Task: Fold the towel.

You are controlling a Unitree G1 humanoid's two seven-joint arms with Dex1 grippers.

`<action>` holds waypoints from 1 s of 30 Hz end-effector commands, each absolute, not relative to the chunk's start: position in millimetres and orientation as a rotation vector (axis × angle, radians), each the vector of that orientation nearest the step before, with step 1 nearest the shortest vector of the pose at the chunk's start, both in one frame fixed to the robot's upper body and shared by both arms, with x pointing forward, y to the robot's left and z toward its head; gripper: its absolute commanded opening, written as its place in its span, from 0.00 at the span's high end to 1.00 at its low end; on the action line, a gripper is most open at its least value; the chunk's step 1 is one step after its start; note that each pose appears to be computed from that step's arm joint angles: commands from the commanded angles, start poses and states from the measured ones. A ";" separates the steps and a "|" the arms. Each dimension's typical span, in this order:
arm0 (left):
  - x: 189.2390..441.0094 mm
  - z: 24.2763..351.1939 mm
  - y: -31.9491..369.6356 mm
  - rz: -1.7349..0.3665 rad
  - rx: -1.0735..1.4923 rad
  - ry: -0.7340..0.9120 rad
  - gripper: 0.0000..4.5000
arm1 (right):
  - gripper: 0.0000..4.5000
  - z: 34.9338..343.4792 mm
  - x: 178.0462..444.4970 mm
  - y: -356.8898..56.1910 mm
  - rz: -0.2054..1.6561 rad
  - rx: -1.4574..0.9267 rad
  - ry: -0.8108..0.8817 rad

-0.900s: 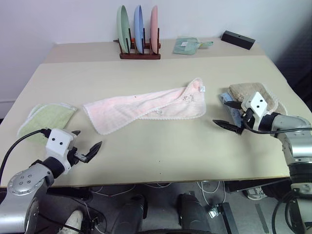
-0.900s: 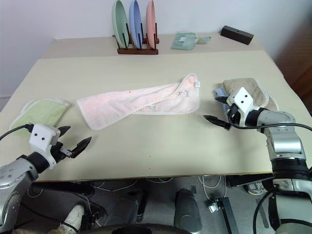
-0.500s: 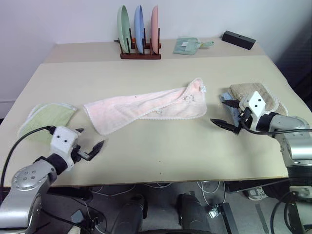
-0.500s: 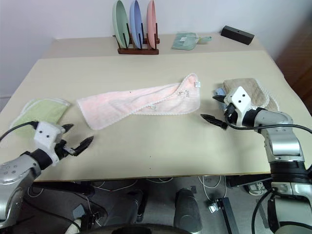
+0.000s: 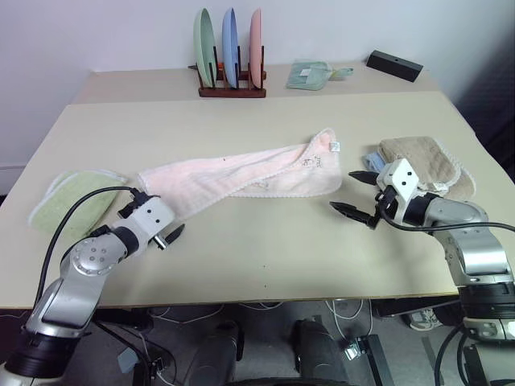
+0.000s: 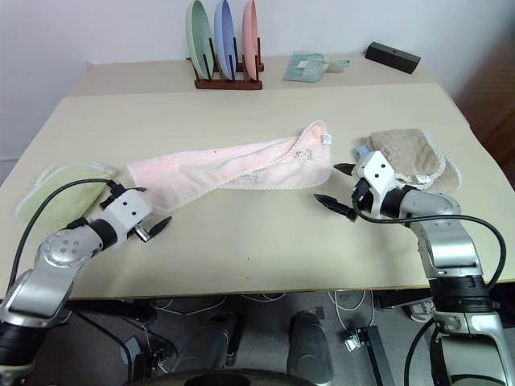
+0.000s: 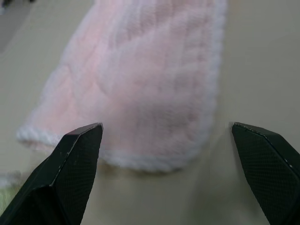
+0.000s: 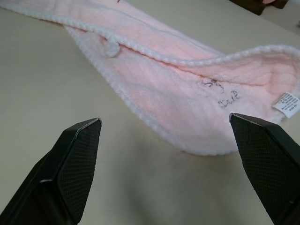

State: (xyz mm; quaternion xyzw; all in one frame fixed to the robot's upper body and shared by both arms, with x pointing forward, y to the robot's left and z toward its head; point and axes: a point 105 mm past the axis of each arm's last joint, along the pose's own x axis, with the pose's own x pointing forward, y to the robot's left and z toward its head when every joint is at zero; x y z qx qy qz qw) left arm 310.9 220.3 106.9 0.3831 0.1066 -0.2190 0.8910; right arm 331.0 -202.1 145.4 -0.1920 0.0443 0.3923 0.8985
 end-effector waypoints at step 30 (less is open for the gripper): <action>249.1 112.5 256.9 -0.488 0.855 0.172 0.99 | 0.00 195.1 434.1 -129.8 0.752 -1.376 -0.279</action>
